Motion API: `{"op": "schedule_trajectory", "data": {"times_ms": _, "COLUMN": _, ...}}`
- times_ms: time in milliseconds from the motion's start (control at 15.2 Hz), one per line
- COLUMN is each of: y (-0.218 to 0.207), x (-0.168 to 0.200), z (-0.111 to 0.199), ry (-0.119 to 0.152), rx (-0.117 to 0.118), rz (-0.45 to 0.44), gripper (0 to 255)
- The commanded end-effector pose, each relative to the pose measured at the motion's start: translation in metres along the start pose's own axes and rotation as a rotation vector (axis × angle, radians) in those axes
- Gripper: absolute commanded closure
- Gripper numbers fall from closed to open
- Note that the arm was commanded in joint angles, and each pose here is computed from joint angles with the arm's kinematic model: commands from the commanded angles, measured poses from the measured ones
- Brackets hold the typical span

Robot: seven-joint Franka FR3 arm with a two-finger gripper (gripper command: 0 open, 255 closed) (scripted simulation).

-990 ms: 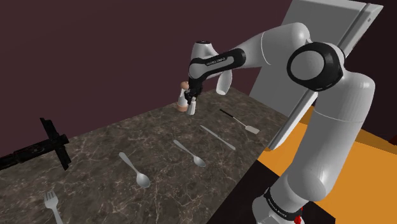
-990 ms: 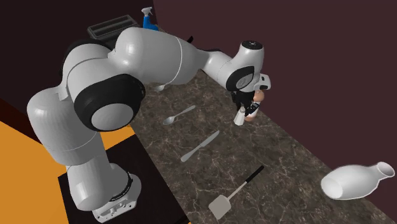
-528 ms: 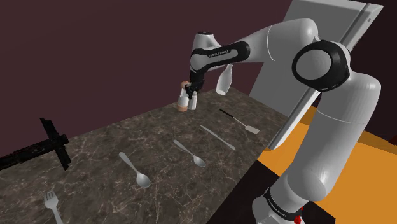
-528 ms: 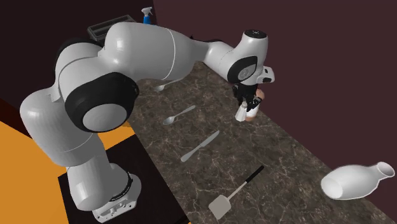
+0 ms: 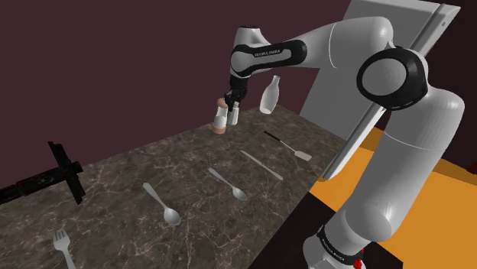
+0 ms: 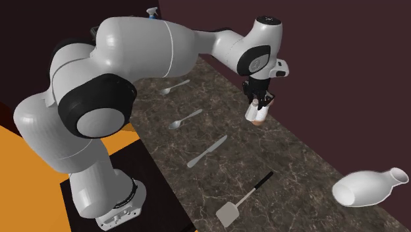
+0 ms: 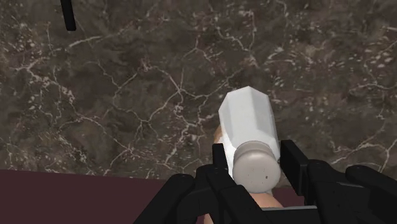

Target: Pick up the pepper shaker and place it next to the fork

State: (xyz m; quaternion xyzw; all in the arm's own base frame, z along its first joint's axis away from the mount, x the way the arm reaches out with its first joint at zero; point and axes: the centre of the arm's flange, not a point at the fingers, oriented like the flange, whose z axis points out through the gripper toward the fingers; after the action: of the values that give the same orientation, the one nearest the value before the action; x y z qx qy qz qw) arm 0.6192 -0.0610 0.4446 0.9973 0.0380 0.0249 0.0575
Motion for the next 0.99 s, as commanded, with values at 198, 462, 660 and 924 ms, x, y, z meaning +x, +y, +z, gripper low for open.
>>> {"op": "schedule_trajectory", "data": {"times_ms": 198, "y": 0.003, "x": 0.001, "z": -0.027, "ry": 0.000, "rx": 0.000, "rz": 0.000, "gripper": 255}}
{"op": "schedule_trajectory", "data": {"times_ms": 462, "y": 0.005, "x": 0.002, "z": -0.048, "ry": 0.000, "rx": 0.000, "rz": 0.000, "gripper": 255}}
{"op": "schedule_trajectory", "data": {"times_ms": 660, "y": 0.007, "x": 0.003, "z": -0.063, "ry": 0.000, "rx": 0.000, "rz": 0.000, "gripper": 255}}
{"op": "schedule_trajectory", "data": {"times_ms": 924, "y": 0.010, "x": 0.004, "z": -0.084, "ry": 0.000, "rx": 0.000, "rz": 0.000, "gripper": 255}}
